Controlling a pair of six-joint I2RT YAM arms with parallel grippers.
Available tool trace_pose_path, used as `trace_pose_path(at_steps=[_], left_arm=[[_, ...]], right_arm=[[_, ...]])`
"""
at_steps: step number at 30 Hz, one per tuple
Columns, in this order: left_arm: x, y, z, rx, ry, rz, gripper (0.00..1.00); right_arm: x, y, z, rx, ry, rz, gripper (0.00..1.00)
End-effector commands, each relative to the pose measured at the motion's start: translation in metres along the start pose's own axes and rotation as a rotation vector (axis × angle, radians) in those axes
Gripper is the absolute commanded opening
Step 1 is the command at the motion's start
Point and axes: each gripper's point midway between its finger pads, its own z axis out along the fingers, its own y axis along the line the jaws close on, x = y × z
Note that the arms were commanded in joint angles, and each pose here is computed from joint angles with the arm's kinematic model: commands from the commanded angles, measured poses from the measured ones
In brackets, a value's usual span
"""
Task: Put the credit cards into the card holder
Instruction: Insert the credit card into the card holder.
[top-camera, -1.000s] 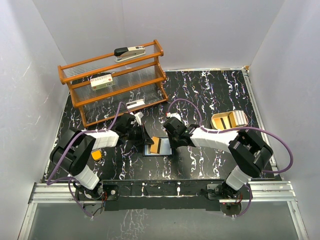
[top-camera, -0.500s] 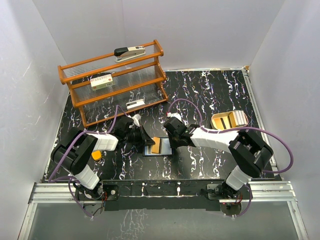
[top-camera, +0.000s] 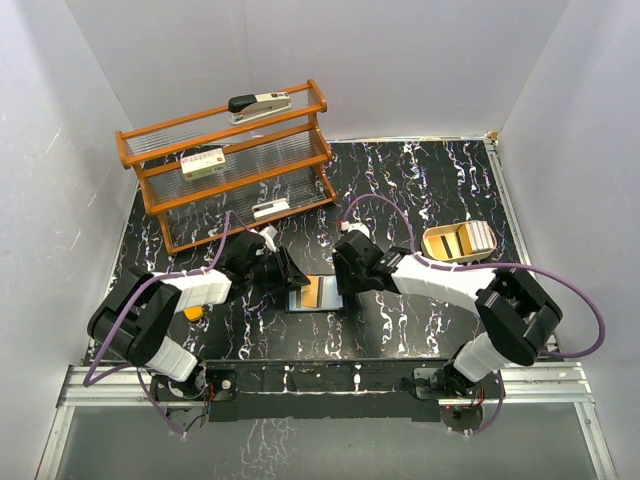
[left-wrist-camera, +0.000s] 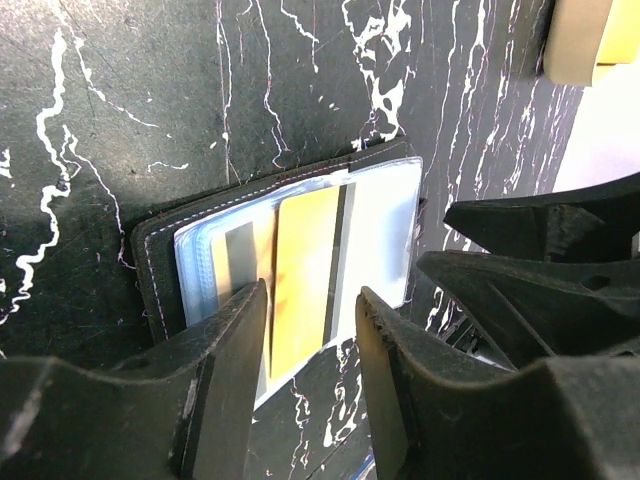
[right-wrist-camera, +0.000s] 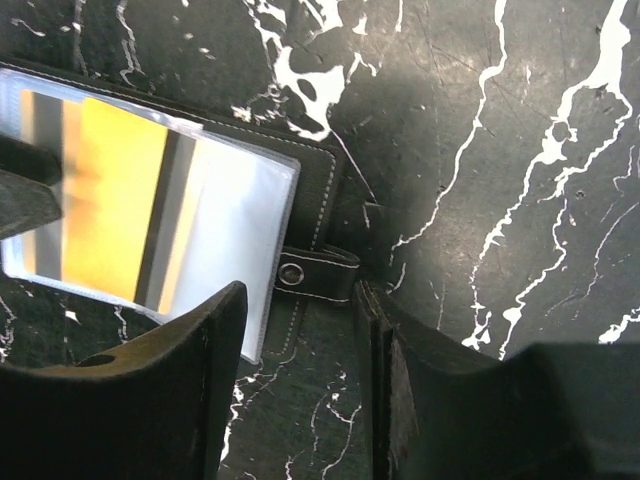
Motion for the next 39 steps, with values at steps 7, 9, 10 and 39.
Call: trace_pose_path(at_steps=[7,9,10,39], left_arm=[[0.018,0.007,0.004,-0.026,0.046,-0.026,0.42],[0.020,0.009,0.006,-0.035,0.050,-0.028,0.42],[0.021,0.009,0.007,-0.039,0.052,-0.029,0.42],[0.020,-0.042,0.023,0.150,0.040,-0.030,0.42]], right_arm=[[0.015,-0.002,0.016,-0.051,0.017,0.014,0.47],[0.021,-0.001,0.018,-0.061,0.027,0.020,0.47],[0.022,0.000,0.018,-0.072,0.029,0.025,0.46],[0.026,-0.006,0.018,-0.069,0.009,0.010,0.39]])
